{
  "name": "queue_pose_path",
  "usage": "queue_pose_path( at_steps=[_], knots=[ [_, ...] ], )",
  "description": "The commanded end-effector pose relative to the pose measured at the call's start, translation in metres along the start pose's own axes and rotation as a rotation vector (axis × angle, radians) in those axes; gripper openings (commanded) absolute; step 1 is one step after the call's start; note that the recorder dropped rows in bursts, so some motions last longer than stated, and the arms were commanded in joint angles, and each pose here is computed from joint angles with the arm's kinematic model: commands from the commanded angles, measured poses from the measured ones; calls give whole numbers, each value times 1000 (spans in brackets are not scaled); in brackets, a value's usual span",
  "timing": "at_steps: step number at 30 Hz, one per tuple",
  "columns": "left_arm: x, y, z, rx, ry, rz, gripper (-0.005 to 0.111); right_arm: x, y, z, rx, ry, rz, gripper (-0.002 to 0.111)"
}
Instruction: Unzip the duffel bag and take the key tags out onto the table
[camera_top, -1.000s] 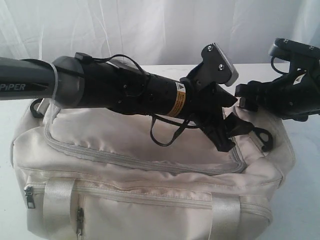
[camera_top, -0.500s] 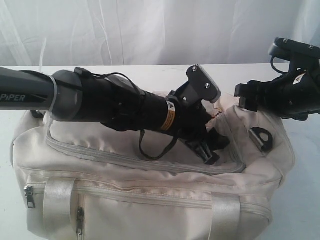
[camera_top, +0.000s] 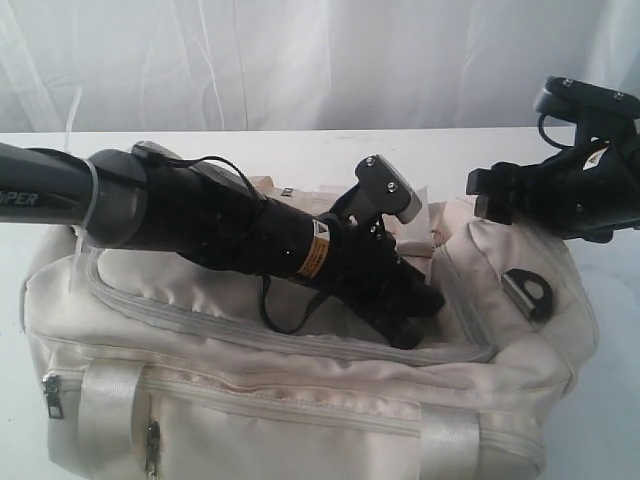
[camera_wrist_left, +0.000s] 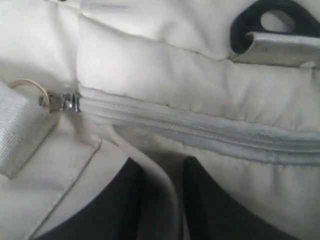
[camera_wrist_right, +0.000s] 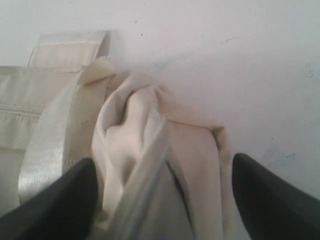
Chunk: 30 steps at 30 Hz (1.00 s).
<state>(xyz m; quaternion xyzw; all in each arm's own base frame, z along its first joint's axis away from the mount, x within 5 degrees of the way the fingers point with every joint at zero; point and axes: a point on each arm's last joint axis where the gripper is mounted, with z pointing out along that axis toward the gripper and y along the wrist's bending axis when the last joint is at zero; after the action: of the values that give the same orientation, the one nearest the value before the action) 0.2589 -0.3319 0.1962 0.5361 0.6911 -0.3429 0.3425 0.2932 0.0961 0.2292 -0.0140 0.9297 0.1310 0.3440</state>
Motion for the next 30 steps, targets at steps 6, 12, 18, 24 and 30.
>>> queue_pose_path(
  at_steps=[6,12,18,24,30],
  knots=[
    [-27,-22,-23,53,-65,66,43,-4,1,-2,-2,-37,-85,68],
    [-29,-17,-26,-18,-66,72,46,-14,5,-25,-10,-127,-288,45],
    [-28,18,-34,-409,-42,-2,48,-25,9,-58,-20,-262,-323,36],
    [-41,50,-55,-483,-196,-316,65,-24,10,-60,-22,-250,-324,36],
    [-31,72,-43,-210,-285,-642,65,-21,9,-60,-23,-221,-325,36]
  ],
)
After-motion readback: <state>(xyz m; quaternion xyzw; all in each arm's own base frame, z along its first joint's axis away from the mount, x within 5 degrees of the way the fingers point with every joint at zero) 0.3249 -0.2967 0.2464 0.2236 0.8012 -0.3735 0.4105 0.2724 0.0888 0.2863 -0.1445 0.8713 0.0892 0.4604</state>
